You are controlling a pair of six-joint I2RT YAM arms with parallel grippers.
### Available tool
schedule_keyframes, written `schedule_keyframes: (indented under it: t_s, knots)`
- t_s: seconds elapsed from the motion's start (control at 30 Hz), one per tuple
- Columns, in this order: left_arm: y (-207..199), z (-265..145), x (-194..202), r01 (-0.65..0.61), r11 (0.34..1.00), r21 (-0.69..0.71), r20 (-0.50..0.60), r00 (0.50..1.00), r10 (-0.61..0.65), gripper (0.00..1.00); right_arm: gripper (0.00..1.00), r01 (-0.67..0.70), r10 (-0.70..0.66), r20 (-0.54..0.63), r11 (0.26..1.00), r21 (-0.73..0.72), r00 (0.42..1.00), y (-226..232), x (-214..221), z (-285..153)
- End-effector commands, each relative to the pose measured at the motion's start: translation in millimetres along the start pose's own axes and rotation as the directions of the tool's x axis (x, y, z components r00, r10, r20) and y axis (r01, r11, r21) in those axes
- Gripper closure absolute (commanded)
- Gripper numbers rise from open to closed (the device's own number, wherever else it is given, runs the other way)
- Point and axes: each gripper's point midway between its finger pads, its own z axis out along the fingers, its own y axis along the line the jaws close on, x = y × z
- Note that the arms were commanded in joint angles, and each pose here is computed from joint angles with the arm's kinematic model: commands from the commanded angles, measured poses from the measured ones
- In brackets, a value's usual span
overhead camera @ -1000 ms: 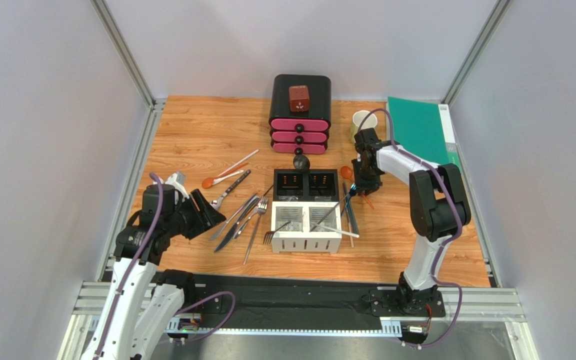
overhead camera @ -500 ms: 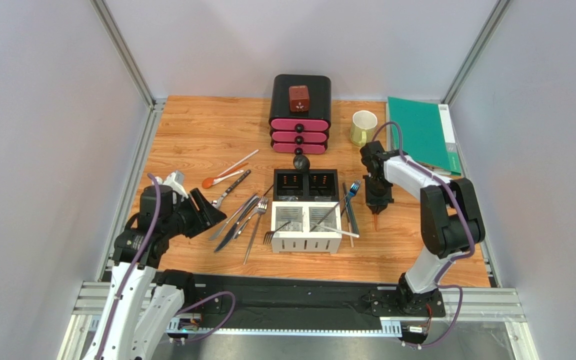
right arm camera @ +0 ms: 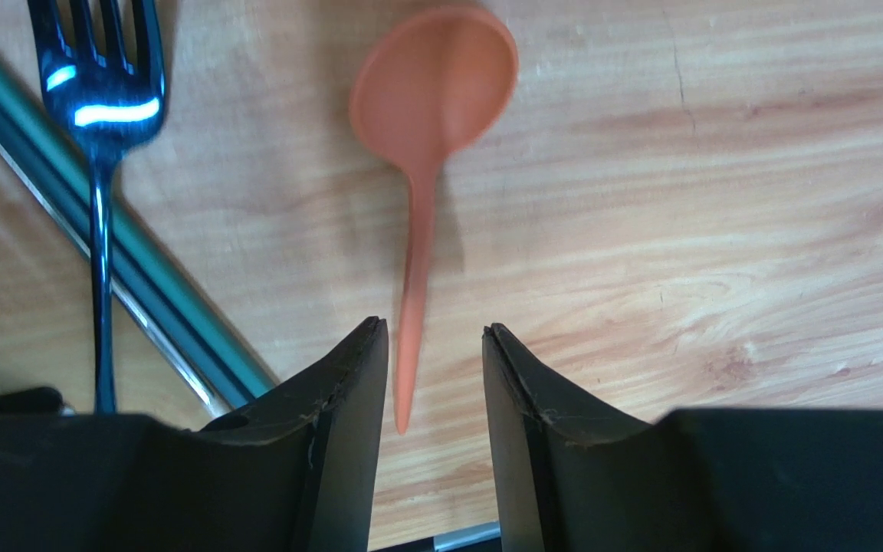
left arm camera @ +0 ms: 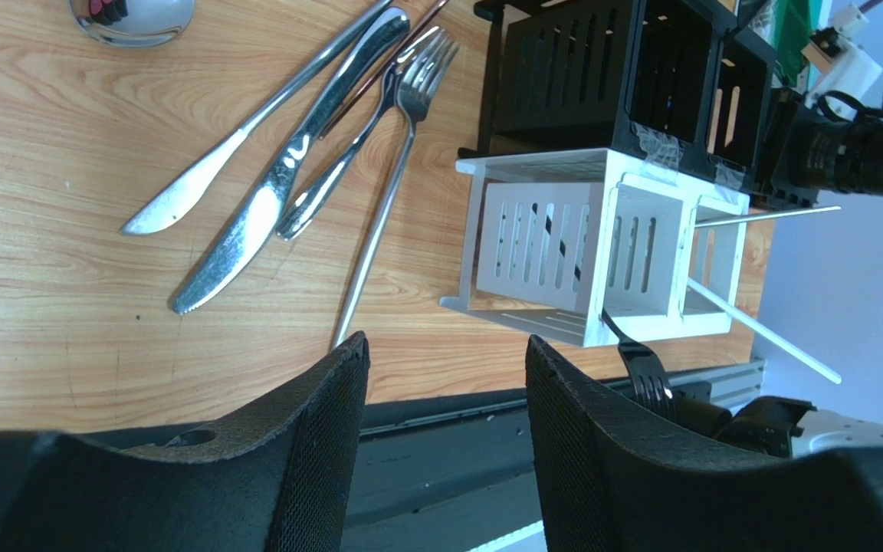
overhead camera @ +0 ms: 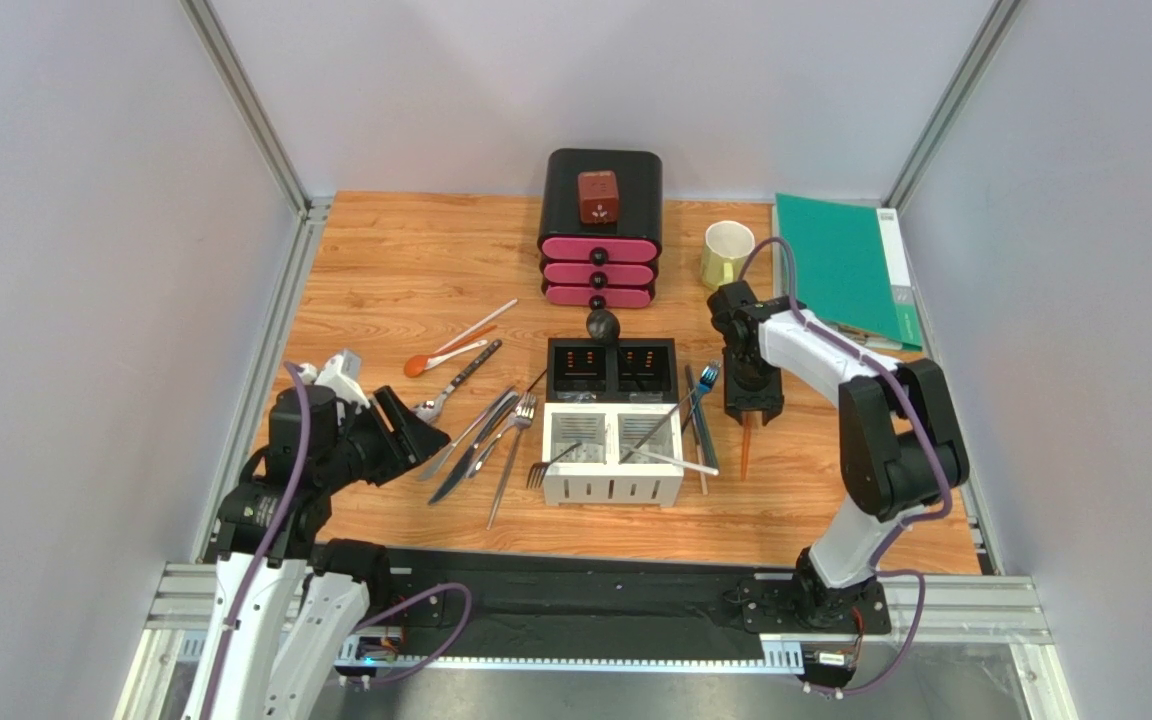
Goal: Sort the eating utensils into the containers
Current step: Pick up the spoon from the center of the board.
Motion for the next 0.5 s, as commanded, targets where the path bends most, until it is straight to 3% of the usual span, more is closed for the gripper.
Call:
schedule_keyframes:
  t_s: [0.0, 0.23, 0.3, 0.37, 0.47]
  knots:
    - [1, -4, 4, 0.006, 1.0, -0.005, -0.003, 1.0, -0.006, 0.41, 0.6, -0.011, 0.01, 0.039, 1.0, 0.015, 0.999, 8, -26, 9]
    - [2, -8, 2, -0.002, 1.0, -0.027, -0.004, 1.0, 0.002, 0.41, 0.65, -0.001, 0.001, -0.031, 1.0, 0.001, 1.0, 20, -24, 26]
    - [0, -10, 0, -0.007, 1.0, -0.026, 0.0, 1.0, 0.007, 0.41, 0.76, -0.004, 0.004, -0.039, 1.0, -0.002, 0.999, 21, -22, 28]
    - [0, -11, -1, -0.009, 1.0, -0.029, 0.001, 1.0, 0.009, 0.41, 1.0, -0.003, 0.003, -0.054, 1.0, -0.007, 0.999, 20, -15, 27]
    - [-2, -11, -3, -0.003, 1.0, -0.028, 0.002, 1.0, 0.004, 0.41, 1.0, -0.018, 0.016, -0.064, 0.999, -0.036, 0.998, 16, 2, 15]
